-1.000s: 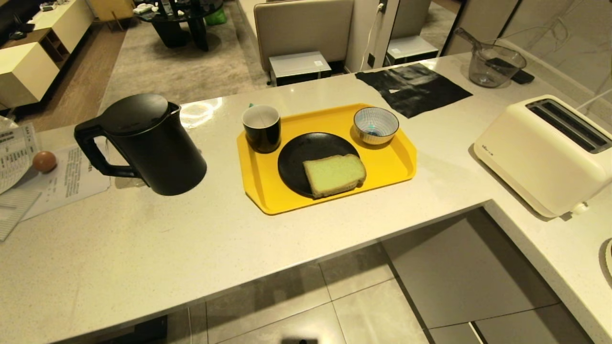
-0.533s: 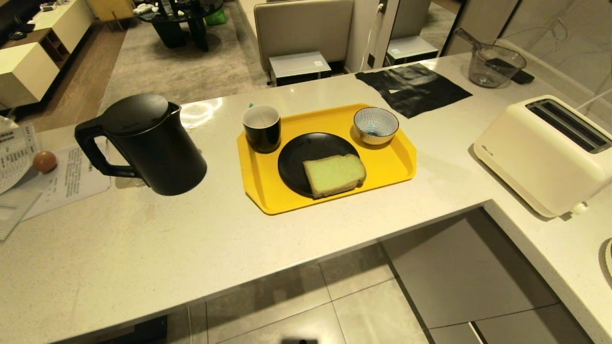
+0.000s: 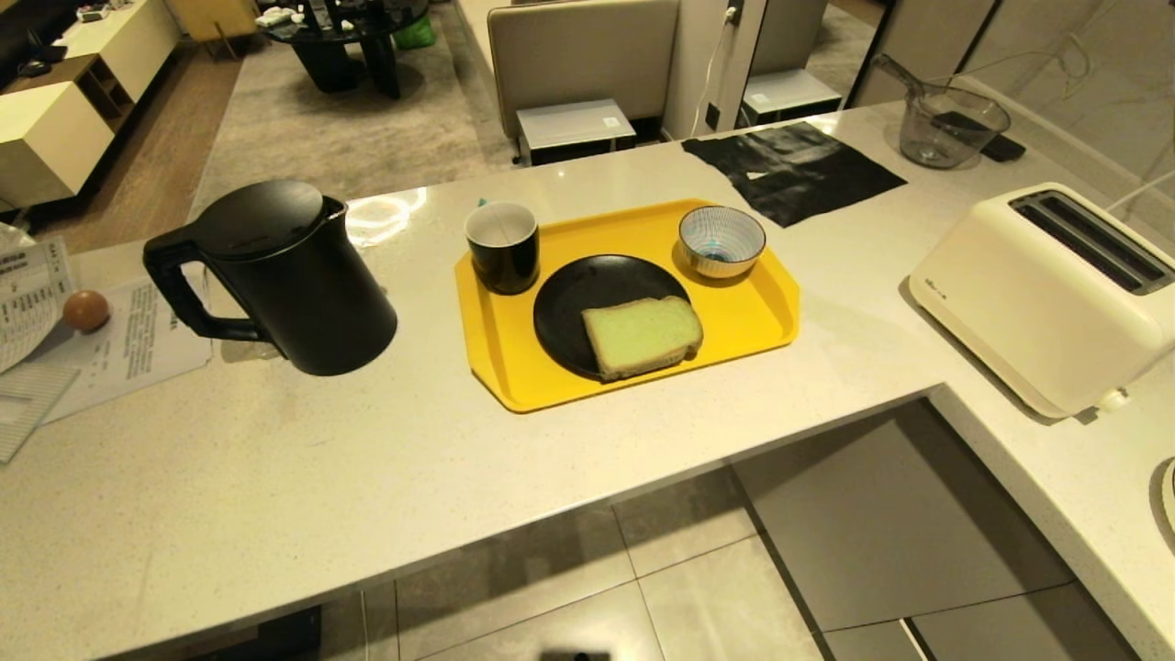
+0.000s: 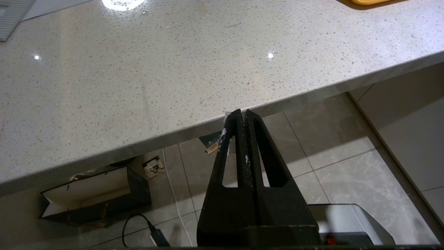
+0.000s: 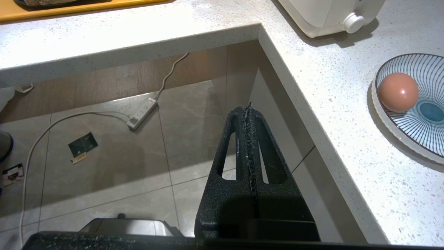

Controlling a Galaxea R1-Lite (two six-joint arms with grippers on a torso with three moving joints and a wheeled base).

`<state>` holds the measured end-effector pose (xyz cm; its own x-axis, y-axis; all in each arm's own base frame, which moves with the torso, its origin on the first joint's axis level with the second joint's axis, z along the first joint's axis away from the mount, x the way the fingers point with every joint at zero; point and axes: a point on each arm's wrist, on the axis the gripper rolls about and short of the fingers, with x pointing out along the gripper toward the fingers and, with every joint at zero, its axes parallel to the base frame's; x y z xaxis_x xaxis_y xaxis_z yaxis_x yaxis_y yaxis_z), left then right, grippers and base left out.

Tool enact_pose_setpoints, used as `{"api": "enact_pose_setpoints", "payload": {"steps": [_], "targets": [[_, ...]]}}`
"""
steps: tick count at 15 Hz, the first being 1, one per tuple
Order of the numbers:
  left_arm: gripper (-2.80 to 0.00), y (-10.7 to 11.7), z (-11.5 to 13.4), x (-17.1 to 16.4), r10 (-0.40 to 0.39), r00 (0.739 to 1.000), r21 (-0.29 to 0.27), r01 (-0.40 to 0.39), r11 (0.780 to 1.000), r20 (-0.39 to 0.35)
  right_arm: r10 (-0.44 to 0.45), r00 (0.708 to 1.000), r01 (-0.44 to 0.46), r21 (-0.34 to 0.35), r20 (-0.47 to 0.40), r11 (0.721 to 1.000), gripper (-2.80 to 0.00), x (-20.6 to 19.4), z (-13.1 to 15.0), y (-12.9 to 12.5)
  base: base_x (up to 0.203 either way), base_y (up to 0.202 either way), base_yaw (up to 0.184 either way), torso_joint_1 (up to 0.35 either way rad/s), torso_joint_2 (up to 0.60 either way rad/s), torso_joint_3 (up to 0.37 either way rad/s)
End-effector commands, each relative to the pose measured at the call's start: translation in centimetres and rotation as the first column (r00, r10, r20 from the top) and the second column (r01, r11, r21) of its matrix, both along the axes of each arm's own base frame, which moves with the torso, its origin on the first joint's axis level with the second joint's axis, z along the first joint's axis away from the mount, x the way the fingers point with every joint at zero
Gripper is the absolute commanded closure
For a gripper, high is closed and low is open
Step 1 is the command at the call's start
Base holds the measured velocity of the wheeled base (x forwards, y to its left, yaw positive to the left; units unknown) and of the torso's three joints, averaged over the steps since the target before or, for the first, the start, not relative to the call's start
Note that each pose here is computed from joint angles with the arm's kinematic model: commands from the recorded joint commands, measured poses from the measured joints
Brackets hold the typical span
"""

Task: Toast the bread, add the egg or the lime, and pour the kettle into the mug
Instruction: Pick up the egg

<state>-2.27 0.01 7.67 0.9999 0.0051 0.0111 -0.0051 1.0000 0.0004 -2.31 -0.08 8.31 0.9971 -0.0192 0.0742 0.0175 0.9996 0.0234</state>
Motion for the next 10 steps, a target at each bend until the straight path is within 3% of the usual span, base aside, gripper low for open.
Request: {"api": "enact_pose_setpoints", "payload": {"steps": [1,10], "targets": [[0.00,0.00,0.01,0.01,0.001,1.000,0.000,-0.001,1.000,0.000,0.001,1.000,-0.001,0.000,-0.028,1.000,0.00,0.23,-0.71,0.00,0.000,0.000,0.000,0.000,0.00,0.000],[0.00,0.00,0.01,0.01,0.001,1.000,0.000,-0.001,1.000,0.000,0.001,1.000,-0.001,0.000,-0.027,1.000,0.00,0.22,-0.71,0.00,0.000,0.000,0.000,0.000,0.00,0.000]]}}
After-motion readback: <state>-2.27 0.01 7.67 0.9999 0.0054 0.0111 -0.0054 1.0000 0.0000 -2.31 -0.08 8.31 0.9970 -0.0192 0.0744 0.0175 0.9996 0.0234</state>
